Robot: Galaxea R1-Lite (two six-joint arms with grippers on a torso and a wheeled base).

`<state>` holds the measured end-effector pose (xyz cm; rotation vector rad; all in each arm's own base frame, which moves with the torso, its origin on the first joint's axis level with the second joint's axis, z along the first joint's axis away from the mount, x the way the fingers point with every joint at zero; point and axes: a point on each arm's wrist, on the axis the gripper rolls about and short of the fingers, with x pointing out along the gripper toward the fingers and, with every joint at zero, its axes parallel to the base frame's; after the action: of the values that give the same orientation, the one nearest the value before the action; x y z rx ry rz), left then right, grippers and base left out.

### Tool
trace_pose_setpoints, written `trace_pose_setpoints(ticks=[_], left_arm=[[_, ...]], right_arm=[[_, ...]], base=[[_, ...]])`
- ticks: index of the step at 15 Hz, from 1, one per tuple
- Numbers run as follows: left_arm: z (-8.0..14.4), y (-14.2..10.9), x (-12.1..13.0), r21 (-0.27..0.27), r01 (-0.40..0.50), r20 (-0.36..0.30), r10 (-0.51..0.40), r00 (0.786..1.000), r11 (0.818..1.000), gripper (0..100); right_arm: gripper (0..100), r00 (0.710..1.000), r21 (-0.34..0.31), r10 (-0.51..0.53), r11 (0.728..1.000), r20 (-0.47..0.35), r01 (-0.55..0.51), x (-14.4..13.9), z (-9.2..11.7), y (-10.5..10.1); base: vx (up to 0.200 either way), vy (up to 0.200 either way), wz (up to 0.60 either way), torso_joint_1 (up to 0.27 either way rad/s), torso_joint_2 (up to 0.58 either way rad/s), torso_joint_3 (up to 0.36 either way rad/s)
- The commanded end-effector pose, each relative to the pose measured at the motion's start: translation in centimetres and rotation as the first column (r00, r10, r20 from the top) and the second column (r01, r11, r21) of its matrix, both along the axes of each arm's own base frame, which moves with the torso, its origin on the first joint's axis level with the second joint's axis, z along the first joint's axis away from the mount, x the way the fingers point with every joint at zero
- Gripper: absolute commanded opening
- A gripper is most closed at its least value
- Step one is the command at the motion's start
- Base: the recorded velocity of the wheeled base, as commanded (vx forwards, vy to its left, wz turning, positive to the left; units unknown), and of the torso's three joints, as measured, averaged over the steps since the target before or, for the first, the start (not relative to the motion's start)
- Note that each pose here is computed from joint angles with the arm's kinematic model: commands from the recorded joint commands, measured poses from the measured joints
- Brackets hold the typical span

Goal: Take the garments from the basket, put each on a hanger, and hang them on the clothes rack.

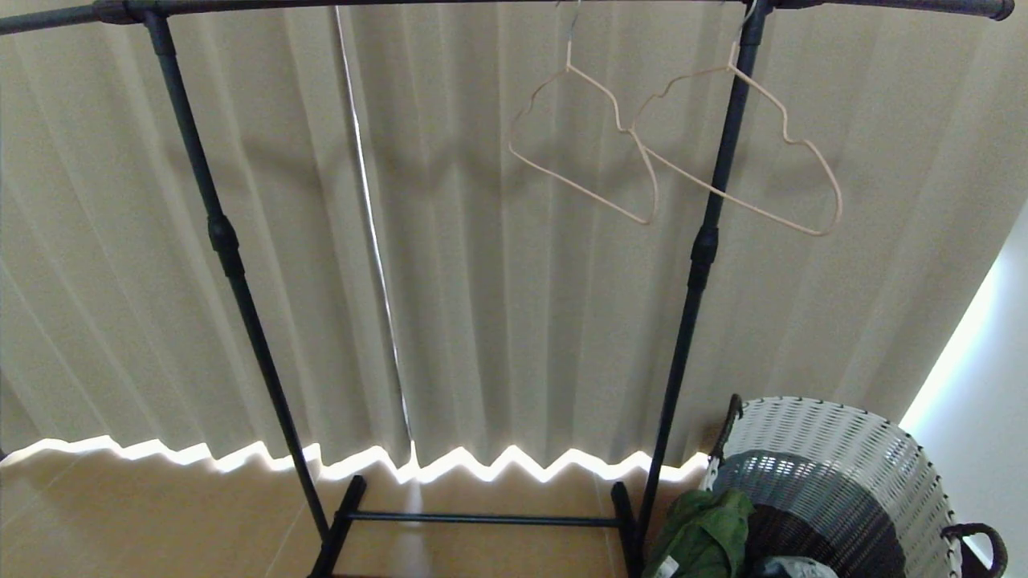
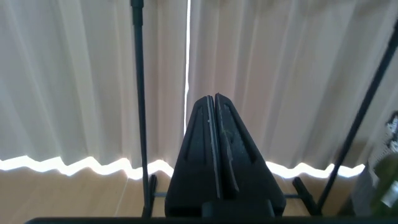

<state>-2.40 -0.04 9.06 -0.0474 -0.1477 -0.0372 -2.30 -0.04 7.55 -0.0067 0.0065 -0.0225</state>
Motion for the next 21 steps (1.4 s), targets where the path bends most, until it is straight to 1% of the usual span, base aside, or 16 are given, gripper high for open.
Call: trace_pose_setpoints(ticks=[1,3,4,5,7,9,10,11,12,13,15,16,17,18,19,21], left_arm=[[0.0,0.0,0.0,-0.002,-0.001,0.0,0.001,1.0,1.0,0],[0.0,0.0,0.0,-0.002,-0.001,0.0,0.001,1.0,1.0,0],[0.0,0.0,0.0,0.0,0.0,0.0,0.0,1.0,1.0,0],[0.0,0.0,0.0,0.0,0.002,0.0,-0.002,1.0,1.0,0],[0.0,0.0,0.0,0.0,0.002,0.0,-0.002,1.0,1.0,0],[0.0,0.0,0.0,0.0,0.002,0.0,-0.002,1.0,1.0,0],[0.0,0.0,0.0,0.0,0.002,0.0,-0.002,1.0,1.0,0],[0.0,0.0,0.0,0.0,0.002,0.0,-0.002,1.0,1.0,0],[0.0,0.0,0.0,0.0,0.002,0.0,-0.002,1.0,1.0,0],[0.0,0.0,0.0,0.0,0.002,0.0,-0.002,1.0,1.0,0],[0.0,0.0,0.0,0.0,0.002,0.0,-0.002,1.0,1.0,0],[0.0,0.0,0.0,0.0,0.002,0.0,-0.002,1.0,1.0,0],[0.0,0.0,0.0,0.0,0.002,0.0,-0.002,1.0,1.0,0],[0.0,0.0,0.0,0.0,0.002,0.0,-0.002,1.0,1.0,0],[0.0,0.0,0.0,0.0,0.002,0.0,-0.002,1.0,1.0,0],[0.0,0.0,0.0,0.0,0.002,0.0,-0.002,1.0,1.0,0]], right_arm=[[100,1.0,-0.001,-0.007,1.0,-0.001,0.007,0.0,0.0,0.0],[100,0.999,-0.039,-0.043,0.998,0.009,0.043,-0.2,0.5,-0.1],[100,0.999,-0.103,-0.035,0.994,0.012,0.036,-0.4,1.6,-0.1],[100,0.999,-0.143,-0.024,0.99,-0.029,0.02,-0.4,2.6,-0.1],[100,0.978,-0.263,-0.017,0.964,-0.207,-0.039,0.0,3.8,-0.2],[100,0.904,-0.33,-0.025,0.935,-0.426,-0.13,2.0,3.9,-0.1],[100,0.861,-0.347,-0.026,0.921,-0.508,-0.177,3.1,3.9,-0.1],[100,0.83,-0.35,-0.026,0.914,-0.557,-0.207,3.7,3.8,-0.1],[100,0.754,-0.346,-0.021,0.896,-0.657,-0.277,5.1,3.5,0.0],[100,0.707,-0.339,-0.016,0.885,-0.707,-0.319,5.9,3.3,0.0],[100,0.624,-0.316,-0.001,0.864,-0.781,-0.393,8.4,2.8,0.3],[100,0.61,-0.308,0.005,0.859,-0.792,-0.408,9.3,2.6,0.4],[100,0.579,-0.294,0.015,0.85,-0.815,-0.436,10.8,2.2,0.7],[100,0.576,-0.293,0.017,0.849,-0.817,-0.44,11.0,2.1,0.8],[100,0.514,-0.257,0.053,0.82,-0.856,-0.512,12.5,1.3,1.5],[100,0.437,-0.222,0.067,0.786,-0.897,-0.577,13.6,0.2,2.3]], base=[[0.0,0.0,0.0,0.0,0.0,0.0],[0.0,0.0,0.0,0.0,0.0,0.0],[0.0,0.0,0.0,0.0,0.0,0.0],[0.0,0.0,0.0,0.0,0.0,0.0],[0.0,0.0,0.0,0.0,0.0,0.0],[0.0,0.0,0.0,0.0,0.0,0.0],[0.0,0.0,0.0,0.0,0.0,0.0],[0.0,0.0,0.0,0.0,0.0,0.0],[0.0,0.0,0.0,0.0,0.0,0.0],[0.0,0.0,0.0,0.0,0.0,0.0],[0.0,0.0,0.0,0.0,0.0,0.0],[0.0,0.0,0.0,0.0,0.0,0.0],[0.0,0.0,0.0,0.0,0.0,0.0],[0.0,0.0,0.0,0.0,0.0,0.0],[0.0,0.0,0.0,0.0,0.0,0.0],[0.0,0.0,0.0,0.0,0.0,0.0]])
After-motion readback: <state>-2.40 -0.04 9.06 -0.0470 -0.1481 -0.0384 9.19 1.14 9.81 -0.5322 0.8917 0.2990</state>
